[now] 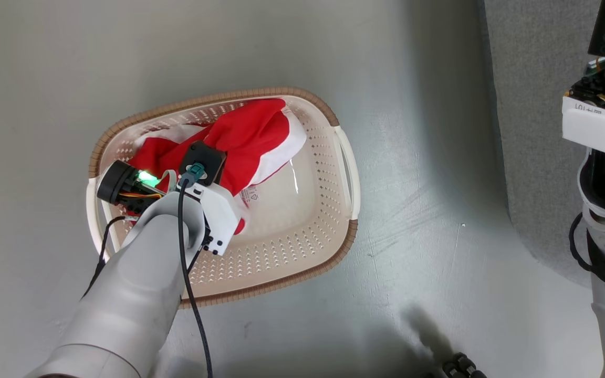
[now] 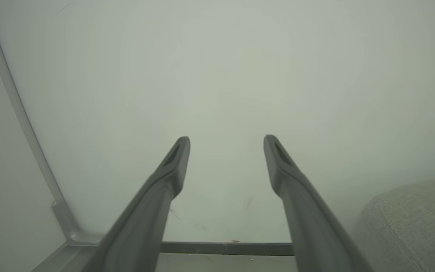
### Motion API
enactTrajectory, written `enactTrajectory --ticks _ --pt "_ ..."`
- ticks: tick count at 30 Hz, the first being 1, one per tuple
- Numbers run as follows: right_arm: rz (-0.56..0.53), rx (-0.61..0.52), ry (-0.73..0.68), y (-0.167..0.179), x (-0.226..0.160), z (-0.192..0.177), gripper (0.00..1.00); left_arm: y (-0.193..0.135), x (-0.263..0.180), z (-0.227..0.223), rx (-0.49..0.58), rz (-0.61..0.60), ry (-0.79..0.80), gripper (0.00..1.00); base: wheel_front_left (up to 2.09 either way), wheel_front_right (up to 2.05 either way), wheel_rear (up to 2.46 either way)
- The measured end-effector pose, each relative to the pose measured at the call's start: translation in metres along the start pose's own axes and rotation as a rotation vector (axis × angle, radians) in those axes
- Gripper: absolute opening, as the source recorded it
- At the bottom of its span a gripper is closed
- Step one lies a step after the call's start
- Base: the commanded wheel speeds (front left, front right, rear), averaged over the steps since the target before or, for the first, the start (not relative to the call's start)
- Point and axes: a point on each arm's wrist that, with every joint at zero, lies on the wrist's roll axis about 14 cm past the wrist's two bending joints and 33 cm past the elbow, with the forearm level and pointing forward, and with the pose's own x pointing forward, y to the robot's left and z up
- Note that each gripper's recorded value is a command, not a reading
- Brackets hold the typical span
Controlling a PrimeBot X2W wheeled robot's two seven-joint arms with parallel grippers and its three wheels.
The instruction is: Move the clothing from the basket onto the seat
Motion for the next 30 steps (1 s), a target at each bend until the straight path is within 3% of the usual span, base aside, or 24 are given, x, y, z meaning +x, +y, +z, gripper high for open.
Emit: enactTrajectory --ticks 30 --pt "0.014 -0.007 -0.051 0.013 -0.016 0.054 1.00 0.001 -0.056 0.061 -0.074 0.051 -0.192 0.00 0.00 0.00 0.00"
